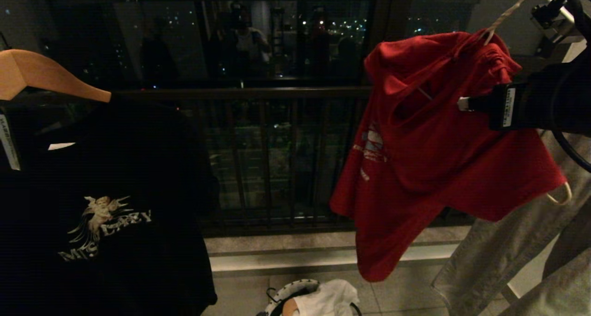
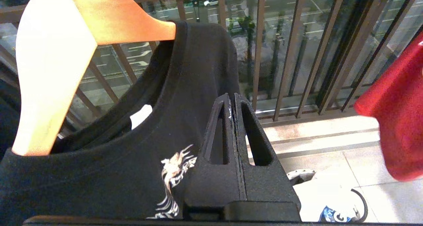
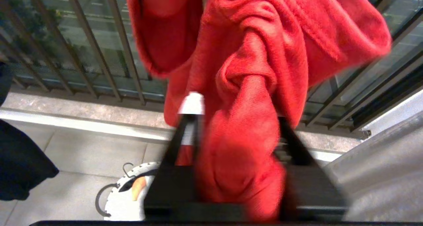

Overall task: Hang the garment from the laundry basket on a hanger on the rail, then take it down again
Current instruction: Hang the clothes rack on the clothesline

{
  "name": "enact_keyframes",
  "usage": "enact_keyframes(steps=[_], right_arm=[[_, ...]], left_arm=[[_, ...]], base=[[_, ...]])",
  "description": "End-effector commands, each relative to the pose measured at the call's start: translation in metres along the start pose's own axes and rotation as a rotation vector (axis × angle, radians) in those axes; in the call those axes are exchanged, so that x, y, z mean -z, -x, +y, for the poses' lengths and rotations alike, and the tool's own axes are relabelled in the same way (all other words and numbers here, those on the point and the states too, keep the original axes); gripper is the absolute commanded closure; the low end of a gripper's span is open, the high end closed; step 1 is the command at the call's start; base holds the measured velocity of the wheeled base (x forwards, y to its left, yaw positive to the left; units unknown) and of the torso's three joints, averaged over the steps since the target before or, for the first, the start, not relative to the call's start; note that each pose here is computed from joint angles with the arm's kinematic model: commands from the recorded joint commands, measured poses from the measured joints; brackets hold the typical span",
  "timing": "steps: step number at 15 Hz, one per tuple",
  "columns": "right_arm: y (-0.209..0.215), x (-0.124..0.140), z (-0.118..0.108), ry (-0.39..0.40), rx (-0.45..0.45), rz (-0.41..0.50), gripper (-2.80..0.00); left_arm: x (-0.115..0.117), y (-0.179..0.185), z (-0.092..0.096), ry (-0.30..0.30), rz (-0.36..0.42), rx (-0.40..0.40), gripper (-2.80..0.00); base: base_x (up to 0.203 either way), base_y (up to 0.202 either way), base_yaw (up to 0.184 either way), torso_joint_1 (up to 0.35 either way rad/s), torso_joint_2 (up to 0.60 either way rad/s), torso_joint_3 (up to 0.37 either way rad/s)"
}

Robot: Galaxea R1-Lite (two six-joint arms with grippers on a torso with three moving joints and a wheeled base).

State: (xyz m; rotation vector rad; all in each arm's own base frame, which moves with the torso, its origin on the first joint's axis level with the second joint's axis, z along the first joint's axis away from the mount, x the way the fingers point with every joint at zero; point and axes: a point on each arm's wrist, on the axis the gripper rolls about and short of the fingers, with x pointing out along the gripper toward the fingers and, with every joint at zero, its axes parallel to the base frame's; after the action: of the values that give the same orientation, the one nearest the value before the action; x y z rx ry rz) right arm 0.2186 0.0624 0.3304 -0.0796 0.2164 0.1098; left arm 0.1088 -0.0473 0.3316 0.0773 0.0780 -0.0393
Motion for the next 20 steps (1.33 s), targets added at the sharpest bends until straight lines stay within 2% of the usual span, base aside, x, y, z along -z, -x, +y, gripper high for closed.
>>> enact_keyframes(steps=[1,8,20], right_arm=[[0.004,-0.001,-0.001,-0.001,0.000,-0.008,-2.80],[0.022,0.007,-0.004,-0.004,0.000,-0.015,-2.80],[0.082,0.005,-0.016,-0.027,0.003,-0.135,-2.80]], left_arm=[[0.000,-0.001,0.000,-0.001,0.002,-0.002,0.00],[0.000,-0.001,0.000,-0.001,0.002,-0.002,0.00],[0.001,-0.002,-0.001,-0.004,0.007,-0.002,0.00]], base=[[0.000,0.000,0.000,0.000,0.00,0.000],[0.000,0.000,0.000,0.000,0.00,0.000],[0.000,0.000,0.000,0.000,0.00,0.000]])
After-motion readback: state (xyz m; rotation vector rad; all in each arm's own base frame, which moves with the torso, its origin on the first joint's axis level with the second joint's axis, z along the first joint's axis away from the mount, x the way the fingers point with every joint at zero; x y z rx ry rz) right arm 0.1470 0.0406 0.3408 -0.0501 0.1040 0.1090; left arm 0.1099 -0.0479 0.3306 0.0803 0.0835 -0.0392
